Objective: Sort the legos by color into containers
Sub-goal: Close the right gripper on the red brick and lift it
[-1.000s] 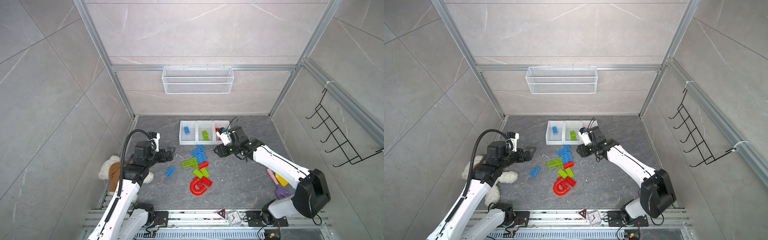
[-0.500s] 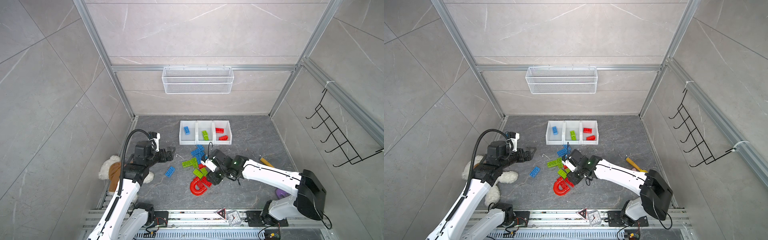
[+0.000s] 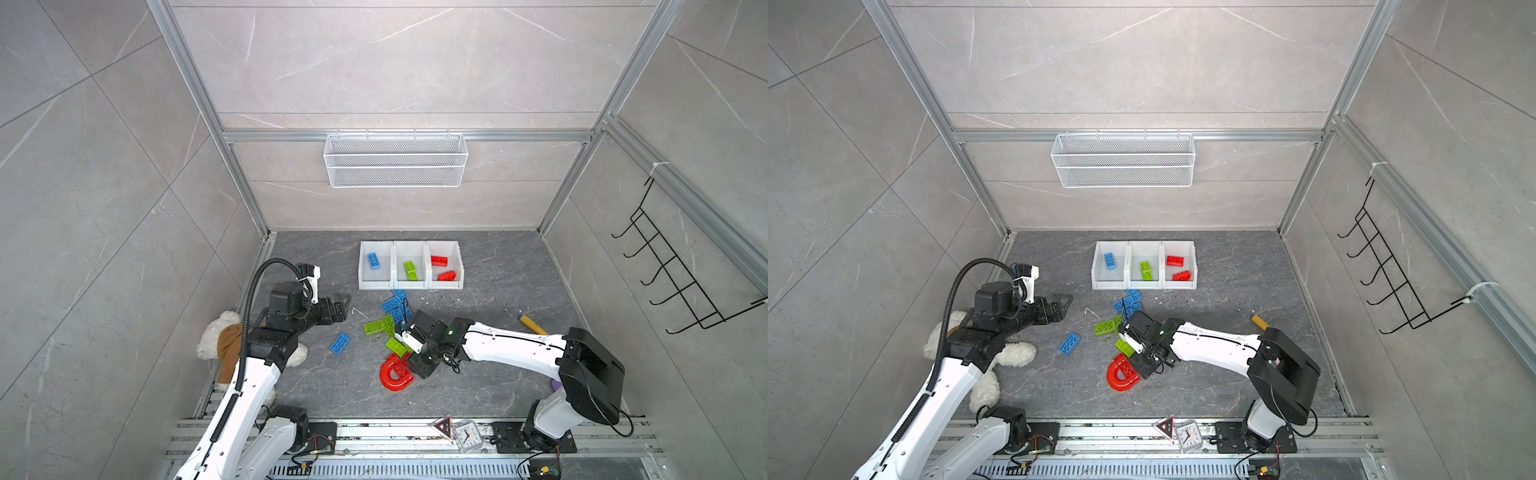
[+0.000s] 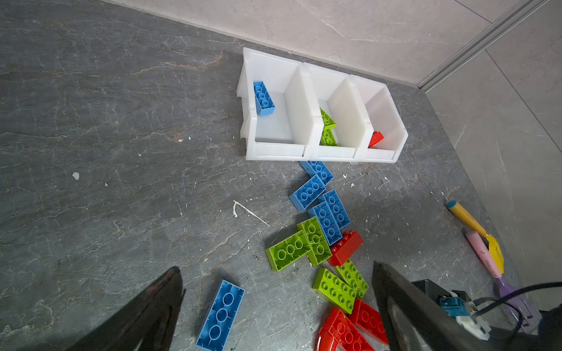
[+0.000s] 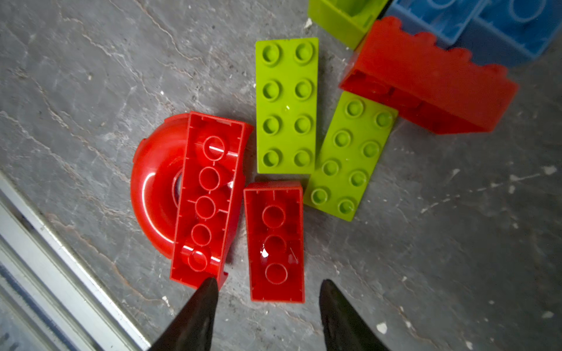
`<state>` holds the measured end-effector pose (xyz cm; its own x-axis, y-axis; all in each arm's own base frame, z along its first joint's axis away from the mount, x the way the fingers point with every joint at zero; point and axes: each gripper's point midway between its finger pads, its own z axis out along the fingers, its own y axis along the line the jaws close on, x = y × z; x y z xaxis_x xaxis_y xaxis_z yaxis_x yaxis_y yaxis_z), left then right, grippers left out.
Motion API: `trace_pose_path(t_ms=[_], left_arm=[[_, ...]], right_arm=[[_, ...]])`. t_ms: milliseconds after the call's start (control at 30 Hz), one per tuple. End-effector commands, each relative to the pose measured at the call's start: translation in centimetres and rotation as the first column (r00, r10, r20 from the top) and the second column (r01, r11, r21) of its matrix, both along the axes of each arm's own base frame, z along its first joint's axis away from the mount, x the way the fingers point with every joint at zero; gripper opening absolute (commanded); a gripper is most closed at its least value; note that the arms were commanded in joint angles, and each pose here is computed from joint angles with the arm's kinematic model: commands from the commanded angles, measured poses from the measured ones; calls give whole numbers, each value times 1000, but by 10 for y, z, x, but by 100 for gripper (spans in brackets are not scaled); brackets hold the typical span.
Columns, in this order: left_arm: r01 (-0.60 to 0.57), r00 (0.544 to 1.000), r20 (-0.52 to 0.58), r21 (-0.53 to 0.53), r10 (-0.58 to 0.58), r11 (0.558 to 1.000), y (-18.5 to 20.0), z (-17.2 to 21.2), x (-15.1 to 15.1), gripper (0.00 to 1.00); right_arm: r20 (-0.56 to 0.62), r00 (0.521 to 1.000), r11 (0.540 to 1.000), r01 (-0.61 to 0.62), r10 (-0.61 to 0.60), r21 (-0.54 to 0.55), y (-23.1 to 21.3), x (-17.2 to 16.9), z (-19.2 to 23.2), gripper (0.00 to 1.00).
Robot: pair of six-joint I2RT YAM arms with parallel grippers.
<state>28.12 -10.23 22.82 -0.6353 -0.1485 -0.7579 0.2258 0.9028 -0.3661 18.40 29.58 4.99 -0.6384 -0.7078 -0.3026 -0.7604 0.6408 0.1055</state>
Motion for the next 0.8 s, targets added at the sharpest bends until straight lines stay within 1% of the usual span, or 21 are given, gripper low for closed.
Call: trace_pose_path(t_ms=[0, 300, 633, 767], left_arm=[[19, 999, 46, 0, -19, 1000, -4, 17, 2, 100], [14, 999, 43, 4, -15, 1000, -3, 16, 3, 100], [13, 999, 42, 5, -13, 1000, -2, 16, 3, 100], [15, 999, 41, 4, -16, 1000, -3, 16, 3, 100]], right_arm=[[-14, 1000, 1000, 7, -7, -25, -1, -3, -14, 56], [-28, 1000, 998, 8, -9, -62, -4, -3, -29, 53], [-20, 1000, 996, 20, -22, -84, -7, -1, -33, 42], [-10, 1000, 999, 23, -24, -48, -4, -1, -21, 34]])
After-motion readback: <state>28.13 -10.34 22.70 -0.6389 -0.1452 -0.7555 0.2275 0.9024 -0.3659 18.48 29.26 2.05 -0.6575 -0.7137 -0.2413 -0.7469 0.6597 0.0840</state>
